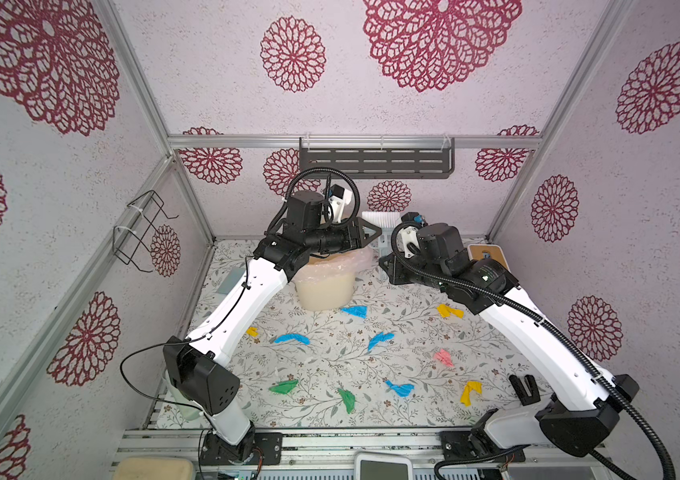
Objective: Sweep away the paper scraps from the table
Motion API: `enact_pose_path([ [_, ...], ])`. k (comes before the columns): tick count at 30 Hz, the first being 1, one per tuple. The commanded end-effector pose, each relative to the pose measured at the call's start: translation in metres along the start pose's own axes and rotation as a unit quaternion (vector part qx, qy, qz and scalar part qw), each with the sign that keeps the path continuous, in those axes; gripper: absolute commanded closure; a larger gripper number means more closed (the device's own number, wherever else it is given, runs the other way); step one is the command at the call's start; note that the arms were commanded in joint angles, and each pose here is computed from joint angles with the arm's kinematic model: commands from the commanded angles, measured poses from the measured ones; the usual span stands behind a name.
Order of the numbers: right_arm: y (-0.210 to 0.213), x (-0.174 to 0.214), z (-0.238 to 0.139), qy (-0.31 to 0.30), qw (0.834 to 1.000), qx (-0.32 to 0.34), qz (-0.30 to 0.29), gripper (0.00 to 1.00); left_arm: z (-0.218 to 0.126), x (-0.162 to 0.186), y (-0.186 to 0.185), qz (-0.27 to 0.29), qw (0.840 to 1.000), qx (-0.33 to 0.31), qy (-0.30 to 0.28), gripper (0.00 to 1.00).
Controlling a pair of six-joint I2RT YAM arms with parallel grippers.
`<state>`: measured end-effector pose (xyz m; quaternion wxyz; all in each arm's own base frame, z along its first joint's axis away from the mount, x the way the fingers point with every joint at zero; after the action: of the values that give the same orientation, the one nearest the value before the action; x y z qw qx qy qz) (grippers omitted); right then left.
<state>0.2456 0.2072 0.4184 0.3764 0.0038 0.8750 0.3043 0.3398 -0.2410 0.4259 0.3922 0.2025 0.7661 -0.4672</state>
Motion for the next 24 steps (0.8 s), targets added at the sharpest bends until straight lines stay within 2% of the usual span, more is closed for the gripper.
enact_pose_path([
  [1, 0.011, -0.01, -0.012, -0.029, 0.999, -0.022, 0.006, 0.85, 0.003, -0.01, -0.012, 0.02, 0.999, 0.025, -0.017, 0.54],
  [11, 0.012, -0.011, -0.017, -0.036, 0.999, -0.018, 0.003, 0.83, 0.008, -0.006, -0.01, 0.011, 1.0, 0.012, -0.011, 0.93],
  [13, 0.011, -0.011, -0.019, -0.038, 0.999, -0.017, 0.002, 0.82, 0.006, -0.006, -0.009, 0.008, 1.0, 0.005, -0.016, 1.0],
  [14, 0.011, -0.011, -0.02, -0.04, 0.999, -0.015, 0.001, 0.78, 0.005, -0.006, -0.009, 0.006, 1.0, 0.001, -0.02, 1.0],
  [16, 0.01, -0.011, -0.024, -0.046, 0.999, -0.013, -0.002, 0.65, 0.002, -0.007, -0.009, 0.004, 0.999, -0.004, -0.032, 1.0],
  [18, 0.008, -0.012, -0.031, -0.06, 0.998, -0.014, -0.003, 0.4, -0.003, -0.01, -0.009, 0.001, 0.998, -0.005, -0.057, 1.0],
  [20, 0.005, -0.014, -0.04, -0.08, 0.997, -0.021, -0.002, 0.1, -0.011, -0.013, -0.01, -0.006, 0.996, 0.001, -0.093, 1.0],
  [21, 0.004, -0.014, -0.044, -0.087, 0.996, -0.026, 0.0, 0.02, -0.014, -0.014, -0.011, -0.007, 0.994, 0.006, -0.112, 1.0],
  [24, -0.003, -0.015, -0.053, -0.106, 0.991, -0.078, 0.009, 0.01, -0.022, -0.018, -0.011, -0.014, 0.987, 0.019, -0.161, 1.0],
])
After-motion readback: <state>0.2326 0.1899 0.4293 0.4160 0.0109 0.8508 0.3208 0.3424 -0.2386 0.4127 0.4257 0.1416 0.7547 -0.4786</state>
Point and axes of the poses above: each gripper's point midway between its finger pads, its own z axis out along the fingers, its own y axis along the line the jaws close on, x = y × z, the point moved 10 cm from there along -z, back along the fingers, and after that the axes turned 14 degrees about z, right-handed, at the moved point
